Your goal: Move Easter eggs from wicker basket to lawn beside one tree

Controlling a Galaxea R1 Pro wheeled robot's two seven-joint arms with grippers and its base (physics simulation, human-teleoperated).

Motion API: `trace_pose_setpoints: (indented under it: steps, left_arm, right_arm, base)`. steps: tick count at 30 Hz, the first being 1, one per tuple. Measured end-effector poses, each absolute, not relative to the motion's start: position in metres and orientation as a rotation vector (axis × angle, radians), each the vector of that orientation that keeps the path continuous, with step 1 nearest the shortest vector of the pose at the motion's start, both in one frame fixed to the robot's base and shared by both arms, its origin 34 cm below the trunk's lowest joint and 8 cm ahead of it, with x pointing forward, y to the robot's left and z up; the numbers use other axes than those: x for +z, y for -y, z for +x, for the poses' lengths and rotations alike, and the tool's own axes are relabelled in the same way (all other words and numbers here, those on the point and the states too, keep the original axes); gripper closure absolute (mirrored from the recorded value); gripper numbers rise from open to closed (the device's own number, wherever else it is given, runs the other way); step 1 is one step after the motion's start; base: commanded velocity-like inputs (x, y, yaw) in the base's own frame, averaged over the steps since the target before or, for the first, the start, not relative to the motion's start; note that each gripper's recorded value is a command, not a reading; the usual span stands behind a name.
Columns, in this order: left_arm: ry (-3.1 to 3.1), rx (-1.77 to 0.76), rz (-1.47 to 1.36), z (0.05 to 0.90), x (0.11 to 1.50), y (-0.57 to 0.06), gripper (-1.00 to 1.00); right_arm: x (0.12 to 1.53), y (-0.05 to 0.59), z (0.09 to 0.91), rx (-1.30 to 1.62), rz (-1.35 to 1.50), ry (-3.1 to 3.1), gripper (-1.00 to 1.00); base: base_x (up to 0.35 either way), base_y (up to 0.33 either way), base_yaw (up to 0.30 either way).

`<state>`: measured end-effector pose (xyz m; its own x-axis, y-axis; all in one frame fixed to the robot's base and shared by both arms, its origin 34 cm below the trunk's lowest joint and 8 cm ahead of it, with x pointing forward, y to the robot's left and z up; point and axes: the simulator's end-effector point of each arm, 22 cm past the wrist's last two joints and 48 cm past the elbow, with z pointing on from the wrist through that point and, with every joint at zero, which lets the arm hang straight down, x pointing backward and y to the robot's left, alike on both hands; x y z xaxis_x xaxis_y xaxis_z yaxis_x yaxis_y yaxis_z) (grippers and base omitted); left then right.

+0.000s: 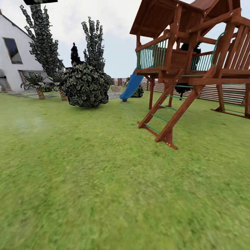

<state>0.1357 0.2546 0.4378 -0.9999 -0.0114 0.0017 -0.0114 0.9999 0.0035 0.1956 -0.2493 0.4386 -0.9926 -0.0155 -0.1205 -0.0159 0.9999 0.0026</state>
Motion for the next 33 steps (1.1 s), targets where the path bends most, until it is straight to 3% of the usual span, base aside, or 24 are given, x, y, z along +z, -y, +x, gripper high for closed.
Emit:
trace_pose_setpoints:
  steps: [33]
  left_arm:
    - [3.14, -0.005, 0.018, 0.1359, 0.4378, -0.2546, -1.0]
  right_arm:
    - [0.4386, 0.2492, 0.1957, 0.006, -0.024, -3.02, -1.0]
  base:
    - [0.0, 0.0, 0.289]
